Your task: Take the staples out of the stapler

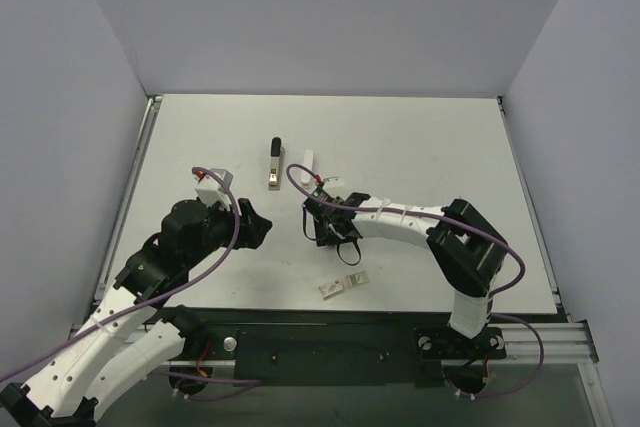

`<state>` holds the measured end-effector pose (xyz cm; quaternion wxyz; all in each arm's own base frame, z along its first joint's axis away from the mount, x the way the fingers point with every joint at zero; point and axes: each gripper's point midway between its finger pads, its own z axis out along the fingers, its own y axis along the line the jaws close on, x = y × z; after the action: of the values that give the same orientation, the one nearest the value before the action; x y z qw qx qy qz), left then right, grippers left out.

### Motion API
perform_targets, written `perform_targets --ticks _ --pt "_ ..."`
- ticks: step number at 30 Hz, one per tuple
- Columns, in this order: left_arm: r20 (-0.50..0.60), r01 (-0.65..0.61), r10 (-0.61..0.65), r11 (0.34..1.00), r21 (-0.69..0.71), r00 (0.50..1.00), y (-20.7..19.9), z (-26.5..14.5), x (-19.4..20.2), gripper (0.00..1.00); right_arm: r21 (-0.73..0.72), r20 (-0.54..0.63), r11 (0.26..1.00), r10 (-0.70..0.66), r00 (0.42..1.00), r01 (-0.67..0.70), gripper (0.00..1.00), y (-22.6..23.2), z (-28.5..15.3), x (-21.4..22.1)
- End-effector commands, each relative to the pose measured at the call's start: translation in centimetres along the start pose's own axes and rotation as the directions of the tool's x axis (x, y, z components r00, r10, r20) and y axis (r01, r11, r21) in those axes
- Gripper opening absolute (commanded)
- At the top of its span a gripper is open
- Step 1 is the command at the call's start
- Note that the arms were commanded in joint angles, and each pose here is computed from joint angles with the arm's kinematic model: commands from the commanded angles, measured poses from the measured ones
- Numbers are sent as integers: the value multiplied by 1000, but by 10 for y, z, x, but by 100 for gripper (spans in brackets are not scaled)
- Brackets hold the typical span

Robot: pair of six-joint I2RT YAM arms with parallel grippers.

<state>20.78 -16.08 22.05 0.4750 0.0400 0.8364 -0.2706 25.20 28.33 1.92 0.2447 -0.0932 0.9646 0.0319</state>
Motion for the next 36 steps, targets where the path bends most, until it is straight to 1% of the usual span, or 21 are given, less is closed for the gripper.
perform_targets --ticks 1,7,18,28,29,34,36 --pt "46 10 -11 999 38 999 -7 -1 -12 81 23 2 999 36 999 -36 41 -4 4 -3" --pt "45 13 -15 999 39 999 -7 -1 -11 81 30 -25 999 42 999 -42 41 -4 11 5" --pt "51 19 -21 999 47 998 -8 -1 -13 80 48 -49 998 35 998 -33 36 -11 13 18" --pt "50 19 -22 999 47 999 -7 -2 -12 80 59 -42 998 13 999 -10 28 -14 8 22" --pt "50 19 -22 999 46 999 -7 -2 -12 80 58 -44 998 9 999 -7 25 -13 8 24" --pt "52 21 -24 999 45 998 -7 -2 -13 81 55 -53 999 1 999 2 20 -12 7 29" --pt "50 20 -22 999 42 998 -6 -2 -13 81 54 -51 999 1 999 2 16 -12 6 29"
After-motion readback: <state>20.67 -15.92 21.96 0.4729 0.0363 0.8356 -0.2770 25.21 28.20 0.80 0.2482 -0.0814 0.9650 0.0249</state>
